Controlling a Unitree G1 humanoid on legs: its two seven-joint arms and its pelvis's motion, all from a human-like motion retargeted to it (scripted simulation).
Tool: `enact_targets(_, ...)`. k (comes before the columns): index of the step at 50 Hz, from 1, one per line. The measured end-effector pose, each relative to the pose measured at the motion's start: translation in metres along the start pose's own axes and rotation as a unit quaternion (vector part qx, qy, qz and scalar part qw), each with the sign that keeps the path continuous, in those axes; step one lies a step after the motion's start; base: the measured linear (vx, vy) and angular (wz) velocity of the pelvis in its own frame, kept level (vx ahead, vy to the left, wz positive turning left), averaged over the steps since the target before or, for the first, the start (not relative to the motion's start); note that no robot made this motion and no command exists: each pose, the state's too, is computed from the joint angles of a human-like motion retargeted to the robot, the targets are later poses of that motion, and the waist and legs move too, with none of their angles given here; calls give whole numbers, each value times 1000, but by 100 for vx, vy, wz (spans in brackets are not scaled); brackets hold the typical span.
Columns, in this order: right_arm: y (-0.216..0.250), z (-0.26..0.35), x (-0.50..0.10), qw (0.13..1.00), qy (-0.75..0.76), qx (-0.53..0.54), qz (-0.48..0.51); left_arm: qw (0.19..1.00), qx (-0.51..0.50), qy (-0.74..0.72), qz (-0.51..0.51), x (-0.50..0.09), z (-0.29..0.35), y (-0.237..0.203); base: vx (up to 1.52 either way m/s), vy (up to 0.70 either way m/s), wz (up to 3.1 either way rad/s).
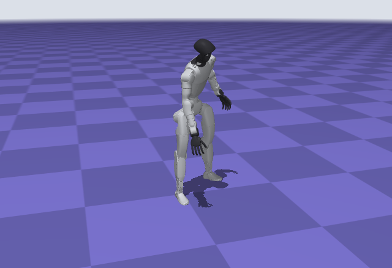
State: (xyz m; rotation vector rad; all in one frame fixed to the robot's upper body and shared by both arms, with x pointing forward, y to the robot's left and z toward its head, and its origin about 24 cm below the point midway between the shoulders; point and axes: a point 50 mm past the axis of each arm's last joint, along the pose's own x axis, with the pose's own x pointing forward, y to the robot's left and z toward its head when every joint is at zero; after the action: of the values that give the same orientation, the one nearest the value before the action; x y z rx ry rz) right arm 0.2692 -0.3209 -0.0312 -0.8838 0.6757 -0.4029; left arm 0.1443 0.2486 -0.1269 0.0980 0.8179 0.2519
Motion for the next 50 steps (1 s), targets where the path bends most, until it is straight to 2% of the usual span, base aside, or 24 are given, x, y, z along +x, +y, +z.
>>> enact_targets(6,-15,48,4,995,-91,22,-18,980,-49,168,93,-49,-93,66,24,-17,-41)
enact_targets(13,-1,67,-7,986,-146,80,13,972,-13,222,74,-95,-124,113,28,-3,-62)
enact_targets(18,39,51,-31,976,-163,109,90,972,17,227,54,-102,-124,123,30,15,-55)
enact_targets(23,73,20,-61,971,-162,97,146,963,44,250,89,-75,-115,110,27,22,6)
enact_targets(28,91,-23,-86,975,-121,90,161,967,102,195,132,-16,-43,89,20,9,50)
enact_targets(34,95,-63,-97,980,-64,53,178,981,114,-89,128,40,147,33,11,-4,30)
enact_targets(38,86,-74,-91,979,-42,15,198,948,59,-307,65,15,285,-15,14,-13,30)
enact_targets(41,79,-74,-85,977,-39,1,208,900,21,-434,9,-27,357,-42,18,-24,32)
enact_targets(45,66,-68,-74,980,-34,9,195,840,-18,-540,-57,-75,400,-67,22,-33,40)
enact_targets(50,53,-68,-55,987,0,-6,160,836,-19,-539,-102,-72,365,-81,29,-28,68)
